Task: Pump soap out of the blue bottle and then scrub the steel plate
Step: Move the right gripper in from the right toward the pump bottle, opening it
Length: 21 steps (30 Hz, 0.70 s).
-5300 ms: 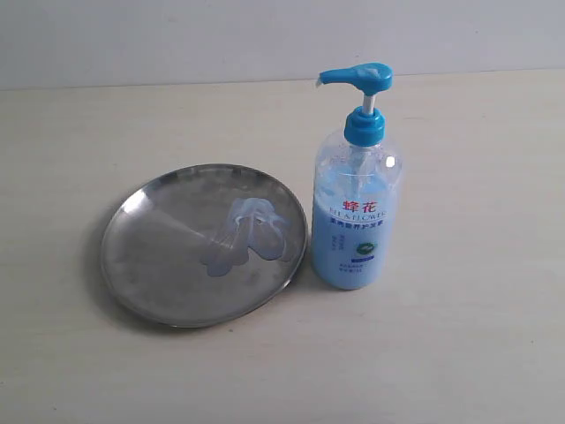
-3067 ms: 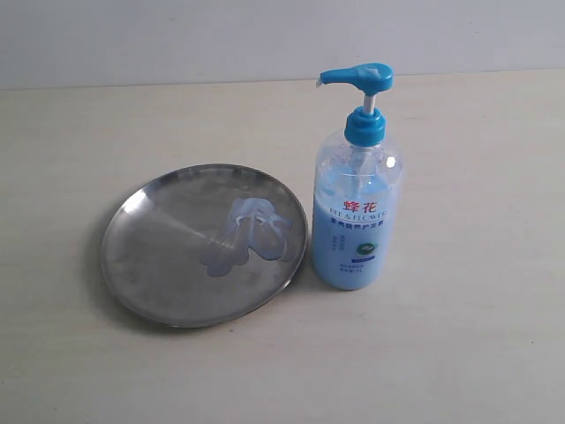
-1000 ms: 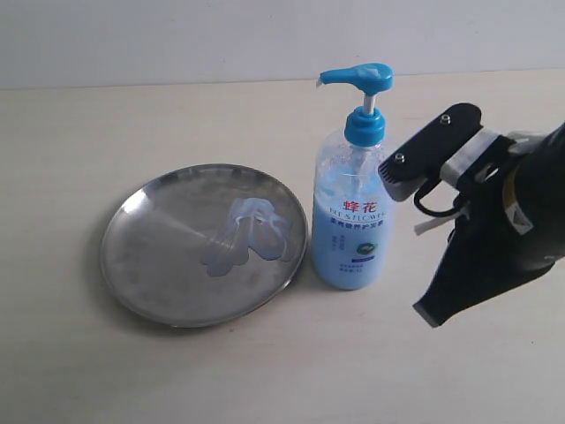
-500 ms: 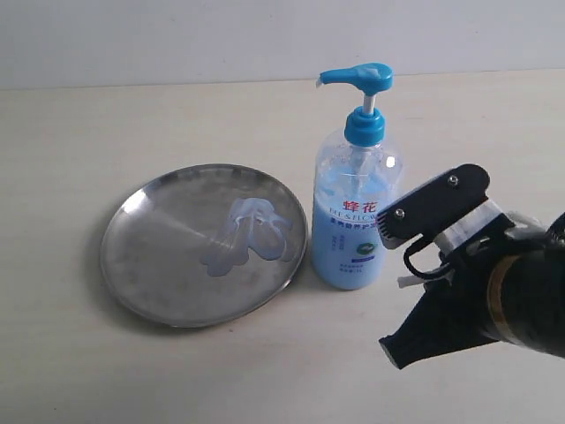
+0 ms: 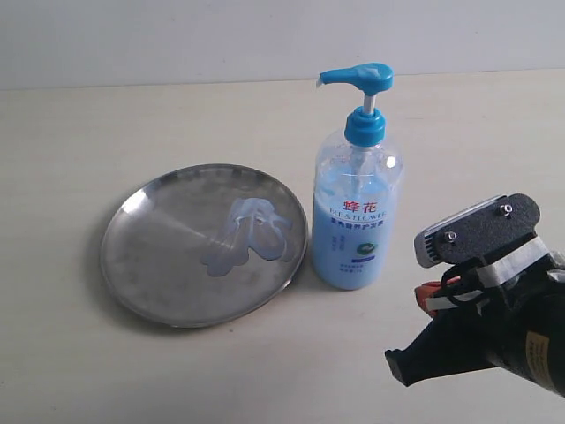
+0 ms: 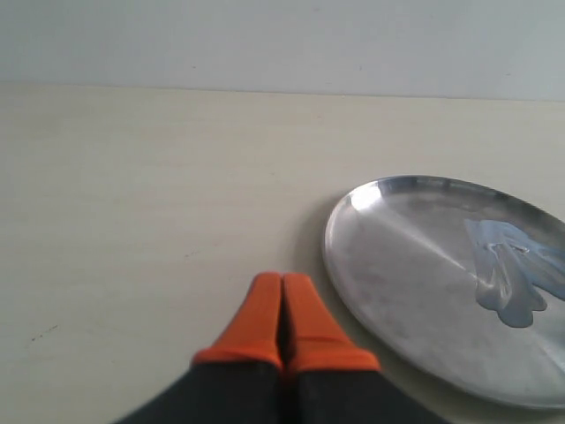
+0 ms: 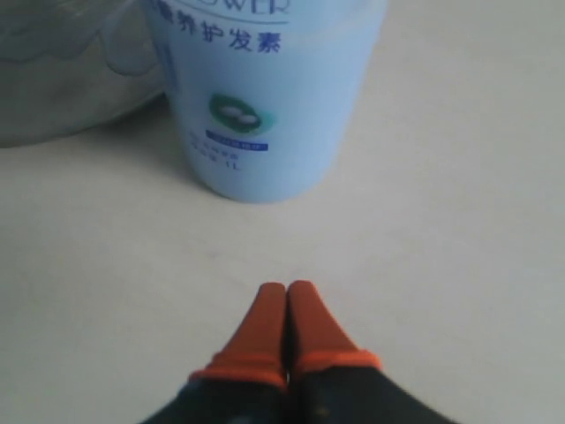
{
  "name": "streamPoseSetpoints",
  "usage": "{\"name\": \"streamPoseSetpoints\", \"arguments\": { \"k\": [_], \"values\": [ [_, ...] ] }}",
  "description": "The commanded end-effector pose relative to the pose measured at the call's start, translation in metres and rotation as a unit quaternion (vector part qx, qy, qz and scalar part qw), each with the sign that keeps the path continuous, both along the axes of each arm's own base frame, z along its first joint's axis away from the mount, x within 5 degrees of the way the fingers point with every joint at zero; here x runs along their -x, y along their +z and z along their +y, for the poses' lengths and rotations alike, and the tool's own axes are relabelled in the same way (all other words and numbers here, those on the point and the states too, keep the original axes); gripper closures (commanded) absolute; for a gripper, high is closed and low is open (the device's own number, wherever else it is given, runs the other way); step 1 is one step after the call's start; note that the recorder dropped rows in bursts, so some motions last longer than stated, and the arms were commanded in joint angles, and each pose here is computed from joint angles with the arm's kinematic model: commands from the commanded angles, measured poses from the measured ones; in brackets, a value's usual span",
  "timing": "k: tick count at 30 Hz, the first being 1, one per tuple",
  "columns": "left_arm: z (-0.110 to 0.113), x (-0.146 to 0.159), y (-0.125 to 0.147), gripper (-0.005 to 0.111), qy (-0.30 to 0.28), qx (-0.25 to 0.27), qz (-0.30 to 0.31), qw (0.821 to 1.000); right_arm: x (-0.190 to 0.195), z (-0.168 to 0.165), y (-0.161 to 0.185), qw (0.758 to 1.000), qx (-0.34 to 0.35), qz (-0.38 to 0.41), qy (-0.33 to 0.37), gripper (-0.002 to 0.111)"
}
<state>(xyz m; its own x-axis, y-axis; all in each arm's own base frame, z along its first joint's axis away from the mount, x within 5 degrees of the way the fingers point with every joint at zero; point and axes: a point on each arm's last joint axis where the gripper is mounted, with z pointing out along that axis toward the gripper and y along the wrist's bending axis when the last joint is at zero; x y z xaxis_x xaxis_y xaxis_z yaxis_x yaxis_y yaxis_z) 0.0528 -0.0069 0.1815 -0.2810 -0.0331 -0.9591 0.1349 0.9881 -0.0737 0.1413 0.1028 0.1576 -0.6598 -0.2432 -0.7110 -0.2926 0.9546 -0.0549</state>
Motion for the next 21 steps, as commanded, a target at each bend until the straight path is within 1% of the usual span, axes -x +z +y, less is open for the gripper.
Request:
{"name": "streamPoseSetpoints", "arguments": {
  "k": [1, 3, 6, 7, 8, 10, 11, 13, 16, 19, 21],
  "values": [
    [0.000, 0.000, 0.000, 0.107, -0.001, 0.002, -0.006, 1.000, 0.001, -0.003, 0.000, 1.000, 0.012, 0.004, -0.008, 0.108],
    [0.000, 0.000, 0.000, 0.107, -0.001, 0.002, -0.006, 1.000, -0.001, -0.004, 0.003, 0.999, 0.045, 0.024, -0.017, 0.108],
    [0.000, 0.000, 0.000, 0.107, -0.001, 0.002, -0.006, 1.000, 0.001, 0.001, 0.007, 0.995, 0.066, 0.072, -0.003, 0.108],
    [0.000, 0.000, 0.000, 0.107, -0.001, 0.002, -0.006, 1.000, 0.001, 0.005, 0.011, 0.992, 0.083, 0.094, 0.016, 0.108],
    [0.000, 0.000, 0.000, 0.107, -0.001, 0.002, -0.006, 1.000, 0.002, 0.008, 0.018, 0.985, 0.107, 0.134, 0.026, 0.108],
    [0.000, 0.000, 0.000, 0.107, -0.001, 0.002, -0.006, 1.000, 0.005, 0.013, 0.028, 0.972, 0.136, 0.185, 0.053, 0.108],
    [0.000, 0.000, 0.000, 0.107, -0.001, 0.002, -0.006, 1.000, 0.007, 0.017, 0.031, 0.966, 0.134, 0.207, 0.077, 0.108],
    [0.000, 0.000, 0.000, 0.107, -0.001, 0.002, -0.006, 1.000, 0.012, 0.025, 0.031, 0.960, 0.107, 0.230, 0.119, 0.108],
    [0.000, 0.000, 0.000, 0.107, -0.001, 0.002, -0.006, 1.000, 0.020, 0.042, 0.033, 0.949, 0.036, 0.238, 0.204, 0.108],
    [0.000, 0.000, 0.000, 0.107, -0.001, 0.002, -0.006, 1.000, 0.019, 0.052, 0.036, 0.949, -0.009, 0.213, 0.233, 0.108],
    [0.000, 0.000, 0.000, 0.107, -0.001, 0.002, -0.006, 1.000, 0.016, 0.055, 0.037, 0.954, -0.036, 0.186, 0.231, 0.108]
  ]
}}
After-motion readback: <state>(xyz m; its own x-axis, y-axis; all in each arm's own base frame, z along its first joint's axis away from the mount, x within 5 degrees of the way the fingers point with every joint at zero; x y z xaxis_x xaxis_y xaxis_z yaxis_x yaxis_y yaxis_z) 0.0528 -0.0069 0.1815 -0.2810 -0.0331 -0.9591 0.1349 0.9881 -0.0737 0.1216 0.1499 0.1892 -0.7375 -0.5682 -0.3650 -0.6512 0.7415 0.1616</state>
